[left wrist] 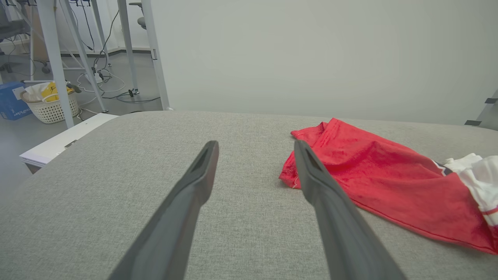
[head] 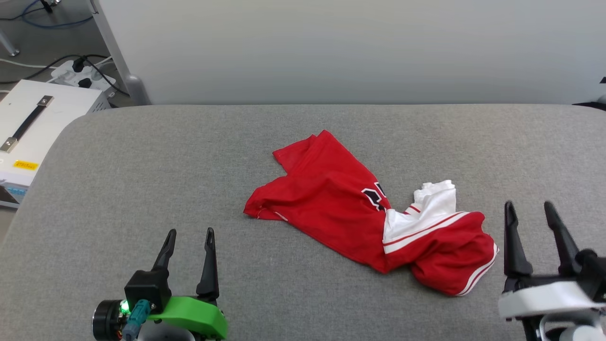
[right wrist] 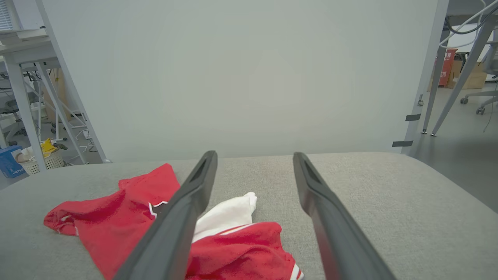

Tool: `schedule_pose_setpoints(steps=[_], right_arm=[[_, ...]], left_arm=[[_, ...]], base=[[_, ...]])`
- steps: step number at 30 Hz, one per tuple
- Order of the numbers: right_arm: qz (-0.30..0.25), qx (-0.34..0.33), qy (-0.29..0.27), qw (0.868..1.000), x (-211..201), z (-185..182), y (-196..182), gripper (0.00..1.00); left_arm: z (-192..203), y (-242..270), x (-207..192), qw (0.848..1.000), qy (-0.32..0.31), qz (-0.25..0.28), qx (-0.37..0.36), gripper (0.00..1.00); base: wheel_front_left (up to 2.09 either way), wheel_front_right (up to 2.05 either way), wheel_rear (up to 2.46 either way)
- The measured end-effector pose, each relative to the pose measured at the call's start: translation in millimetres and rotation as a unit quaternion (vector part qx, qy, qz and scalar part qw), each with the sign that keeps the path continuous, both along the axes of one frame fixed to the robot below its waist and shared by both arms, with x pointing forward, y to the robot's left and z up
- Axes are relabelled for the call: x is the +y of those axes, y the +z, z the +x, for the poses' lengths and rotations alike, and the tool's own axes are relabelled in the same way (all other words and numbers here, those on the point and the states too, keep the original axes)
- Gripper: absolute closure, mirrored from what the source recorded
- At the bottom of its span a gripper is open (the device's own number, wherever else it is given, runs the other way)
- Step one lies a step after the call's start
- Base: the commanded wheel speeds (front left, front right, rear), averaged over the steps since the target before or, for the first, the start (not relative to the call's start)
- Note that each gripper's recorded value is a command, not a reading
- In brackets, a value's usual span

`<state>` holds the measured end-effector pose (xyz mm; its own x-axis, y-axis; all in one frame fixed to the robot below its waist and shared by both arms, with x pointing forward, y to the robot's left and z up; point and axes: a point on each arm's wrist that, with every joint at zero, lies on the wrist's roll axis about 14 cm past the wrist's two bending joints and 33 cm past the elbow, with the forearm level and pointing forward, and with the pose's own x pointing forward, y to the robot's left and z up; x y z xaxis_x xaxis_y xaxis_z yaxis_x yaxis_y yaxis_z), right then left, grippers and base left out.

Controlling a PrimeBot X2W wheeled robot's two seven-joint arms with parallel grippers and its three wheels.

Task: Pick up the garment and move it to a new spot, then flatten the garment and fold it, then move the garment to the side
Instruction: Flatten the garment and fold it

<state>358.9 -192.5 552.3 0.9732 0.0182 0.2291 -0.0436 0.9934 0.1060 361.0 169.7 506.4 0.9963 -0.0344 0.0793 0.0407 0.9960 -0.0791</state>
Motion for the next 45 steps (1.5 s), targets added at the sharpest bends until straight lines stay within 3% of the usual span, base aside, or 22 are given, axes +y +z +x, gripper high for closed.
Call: schedule_pose_setpoints(steps=[5,9,13,16,17,21,25,28,36,39,41,43,45], right_arm=[[-0.040,-0.083,0.000,0.996,-7.3,26.1,56.3,0.00],[-0.093,-0.104,0.020,0.990,-11.1,46.5,75.6,0.00],[-0.138,-0.067,0.064,0.986,-8.1,68.9,60.1,0.00],[-0.168,0.012,0.100,0.981,-8.0,88.0,36.2,0.00],[-0.179,0.074,0.128,0.973,-3.2,97.4,20.3,0.00],[-0.194,0.217,0.173,0.941,-2.1,101.3,-23.1,0.00],[-0.203,0.366,0.196,0.887,-9.1,91.5,-71.4,0.00],[-0.199,0.438,0.215,0.850,-5.7,85.6,-94.3,0.00],[-0.212,0.530,0.248,0.783,10.3,88.4,-141.7,0.00],[-0.222,0.575,0.263,0.742,14.7,72.3,-174.0,0.00],[-0.232,0.595,0.269,0.721,14.2,66.0,-186.5,0.00],[-0.235,0.604,0.273,0.711,13.2,64.3,-192.4,0.00],[-0.228,0.605,0.278,0.710,15.8,64.2,-194.9,0.04]], left_arm=[[1.4,-5.3,-0.1,1.000,0.000,0.000,0.008,0.00],[2.7,-9.8,-0.2,1.000,0.001,0.000,0.015,0.00],[5.8,-12.8,1.5,1.000,0.003,-0.001,0.020,0.00],[9.8,-14.7,2.1,1.000,0.005,-0.001,0.022,0.00],[13.3,-16.0,2.0,1.000,0.005,-0.001,0.024,0.00],[21.0,-18.4,-0.6,1.000,0.001,-0.006,0.027,0.00],[28.7,-20.9,-2.5,0.999,0.001,-0.010,0.030,0.00],[34.2,-23.4,-1.8,0.999,0.003,-0.012,0.033,0.00],[45.5,-36.9,-0.2,0.999,0.009,-0.016,0.051,0.00],[47.4,-41.2,1.9,0.998,0.014,-0.020,0.057,0.00],[46.9,-43.5,7.2,0.998,0.023,-0.019,0.061,0.00],[45.4,-46.2,11.5,0.997,0.031,-0.019,0.065,0.00],[44.2,-47.9,14.6,0.997,0.036,-0.018,0.068,0.00]], base=[[0.00,0.00,0.00],[0.00,0.00,0.00],[0.00,0.00,0.00],[0.00,0.00,0.00],[0.00,0.00,0.00],[0.00,0.00,0.00],[0.00,0.00,0.00],[0.00,0.00,0.00],[0.00,0.00,0.00],[0.00,0.00,0.00],[0.00,0.00,0.00],[0.00,0.00,0.00],[0.00,0.00,0.00]])
